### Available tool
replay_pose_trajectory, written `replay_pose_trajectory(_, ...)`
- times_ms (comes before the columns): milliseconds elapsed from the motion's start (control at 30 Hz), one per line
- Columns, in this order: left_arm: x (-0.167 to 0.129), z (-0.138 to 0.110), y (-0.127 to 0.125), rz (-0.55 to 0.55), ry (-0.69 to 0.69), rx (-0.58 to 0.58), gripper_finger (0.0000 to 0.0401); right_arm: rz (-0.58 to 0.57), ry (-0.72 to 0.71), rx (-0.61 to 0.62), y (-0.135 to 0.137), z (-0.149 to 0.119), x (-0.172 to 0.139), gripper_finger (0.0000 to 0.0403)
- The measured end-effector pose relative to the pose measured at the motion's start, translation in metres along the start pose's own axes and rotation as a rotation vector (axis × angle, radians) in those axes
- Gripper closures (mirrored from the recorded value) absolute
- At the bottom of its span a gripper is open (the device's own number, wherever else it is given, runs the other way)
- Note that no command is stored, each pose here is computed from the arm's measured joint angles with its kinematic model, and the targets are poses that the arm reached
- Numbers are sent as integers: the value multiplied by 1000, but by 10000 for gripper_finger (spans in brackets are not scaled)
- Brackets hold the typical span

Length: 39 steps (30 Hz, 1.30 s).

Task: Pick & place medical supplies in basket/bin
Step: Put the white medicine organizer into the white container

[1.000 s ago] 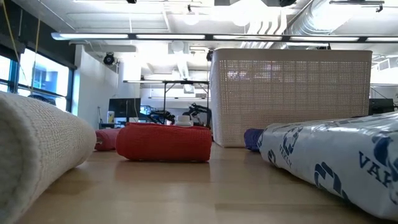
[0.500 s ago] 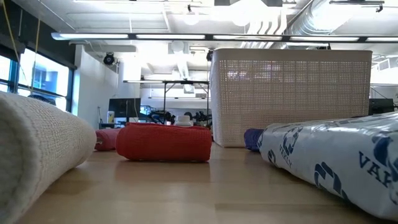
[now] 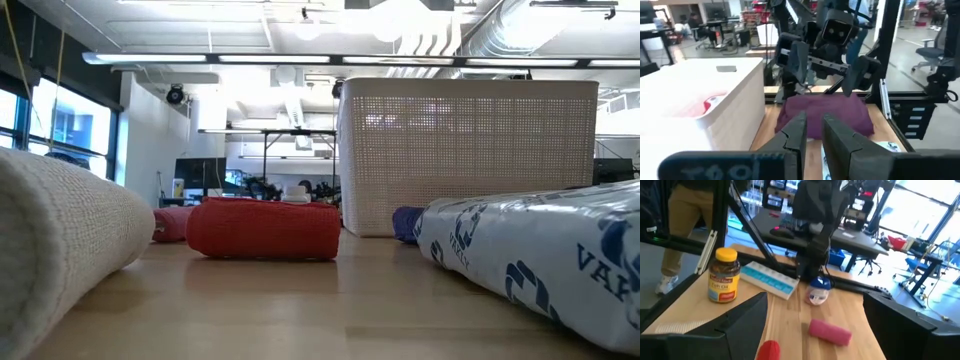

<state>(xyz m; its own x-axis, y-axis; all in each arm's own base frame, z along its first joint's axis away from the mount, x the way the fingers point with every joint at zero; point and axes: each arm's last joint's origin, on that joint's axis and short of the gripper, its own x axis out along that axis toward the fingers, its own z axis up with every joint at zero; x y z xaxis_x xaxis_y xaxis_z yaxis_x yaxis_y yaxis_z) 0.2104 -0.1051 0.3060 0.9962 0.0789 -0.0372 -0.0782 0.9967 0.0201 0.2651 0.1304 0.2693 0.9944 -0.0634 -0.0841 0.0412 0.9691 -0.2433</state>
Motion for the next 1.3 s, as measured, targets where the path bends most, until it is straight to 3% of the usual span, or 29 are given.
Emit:
replay_pose_trajectory(267, -11, -11, -13, -3, 92, -44, 309, -6, -2, 13, 0, 0, 0, 84)
replay_pose_trajectory(433, -12, -19, -8, 113, 161, -88, 309, 2, 21, -5, -3, 1, -4, 84)
replay_pose_trajectory(633, -23, -15, -4, 168, 464, -243, 309, 11, 60, -27, -7, 1, -10, 84)
replay_pose_trajectory(933, -38, -23, -2, 423, 1002, -425, 309, 67, 69, -30, -5, 0, -10, 84)
replay_pose_trajectory(1133, -39, -51, -10, 600, 1353, -442, 309, 71, 70, -14, -6, 0, -10, 84)
replay_pose_trajectory(1300, -32, -71, -18, 667, 1491, -327, 309, 94, 89, 7, -9, -3, -8, 84)
